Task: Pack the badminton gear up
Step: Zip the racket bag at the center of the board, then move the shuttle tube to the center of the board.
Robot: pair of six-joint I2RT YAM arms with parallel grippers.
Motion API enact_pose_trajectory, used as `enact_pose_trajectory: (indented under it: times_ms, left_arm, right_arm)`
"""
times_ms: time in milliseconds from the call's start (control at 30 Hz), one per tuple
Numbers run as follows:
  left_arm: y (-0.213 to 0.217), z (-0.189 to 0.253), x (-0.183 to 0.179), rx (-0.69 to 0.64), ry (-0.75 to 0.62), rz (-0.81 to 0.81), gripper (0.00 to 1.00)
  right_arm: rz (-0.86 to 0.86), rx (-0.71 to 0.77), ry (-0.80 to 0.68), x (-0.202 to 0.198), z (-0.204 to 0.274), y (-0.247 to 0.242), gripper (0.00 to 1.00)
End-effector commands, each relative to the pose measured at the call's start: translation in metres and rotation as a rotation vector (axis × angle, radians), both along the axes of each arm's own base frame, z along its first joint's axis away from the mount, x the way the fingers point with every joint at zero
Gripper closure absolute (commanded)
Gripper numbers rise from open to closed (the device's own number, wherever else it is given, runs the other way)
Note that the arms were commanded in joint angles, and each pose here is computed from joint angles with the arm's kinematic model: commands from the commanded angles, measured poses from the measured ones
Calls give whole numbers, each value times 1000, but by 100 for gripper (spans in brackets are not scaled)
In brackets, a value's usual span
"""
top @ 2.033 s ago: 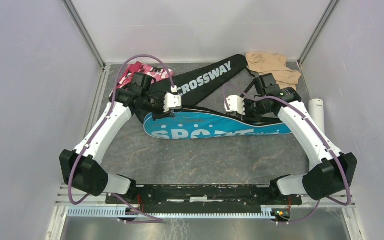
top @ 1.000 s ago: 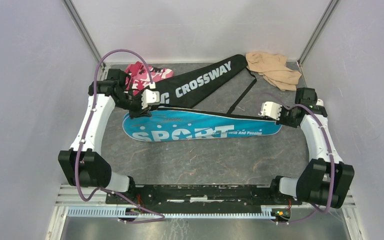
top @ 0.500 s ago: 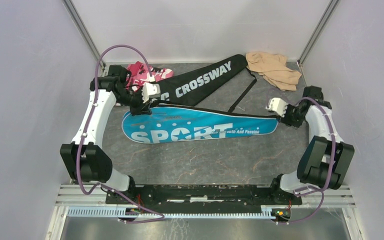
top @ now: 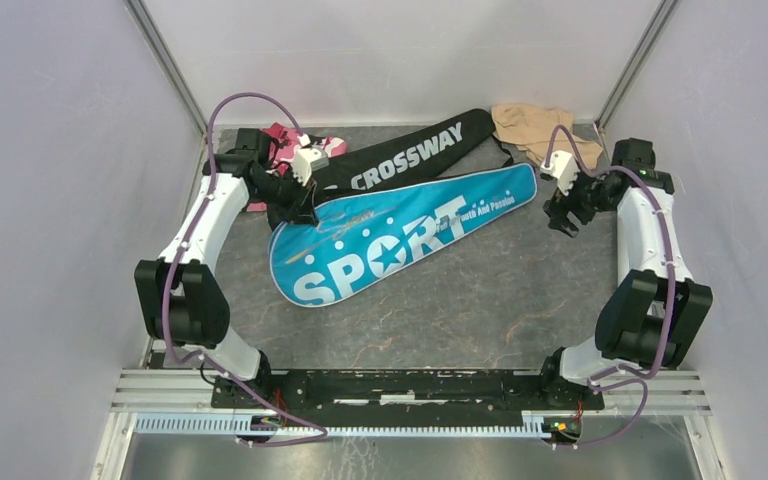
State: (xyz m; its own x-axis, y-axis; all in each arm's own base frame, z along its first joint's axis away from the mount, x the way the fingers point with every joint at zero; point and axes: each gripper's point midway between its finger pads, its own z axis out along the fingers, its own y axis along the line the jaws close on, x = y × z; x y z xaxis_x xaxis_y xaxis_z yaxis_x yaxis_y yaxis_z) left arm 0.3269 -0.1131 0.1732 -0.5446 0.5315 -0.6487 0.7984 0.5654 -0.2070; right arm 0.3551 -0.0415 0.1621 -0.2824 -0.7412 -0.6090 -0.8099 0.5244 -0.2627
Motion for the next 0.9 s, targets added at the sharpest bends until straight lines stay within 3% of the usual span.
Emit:
enact_pose_trajectory:
  times_ms: [0, 167, 300, 400, 467, 633, 700, 867]
  left_arm:
    - [16, -15, 22, 68, 19, 178, 92]
    - [28, -45, 7, 145, 114, 186, 76]
    - [46, -56, 10, 241, 80, 222, 59]
    - [60, -47, 21, 305, -14, 267, 35]
    - [70, -34, 29, 343, -91, 294, 26]
    - [89, 5, 46, 401, -272, 392, 16]
    - [95, 23, 52, 400, -351, 444, 3]
    - [88, 71, 60, 277, -540, 526, 0]
  right_arm:
    - [31, 120, -35, -8, 27, 40, 16]
    - [48, 159, -41, -13, 30, 60, 16]
    - [51, 204, -45, -14, 35, 75, 15]
    - [1, 247, -67, -10, 41, 81, 15]
    - [-73, 258, -87, -6, 46, 76, 14]
    - [-354, 136, -146, -1, 49, 33, 7]
    - [-478, 57, -166, -2, 49, 8, 2]
    - [-694, -88, -126, -19, 31, -55, 2]
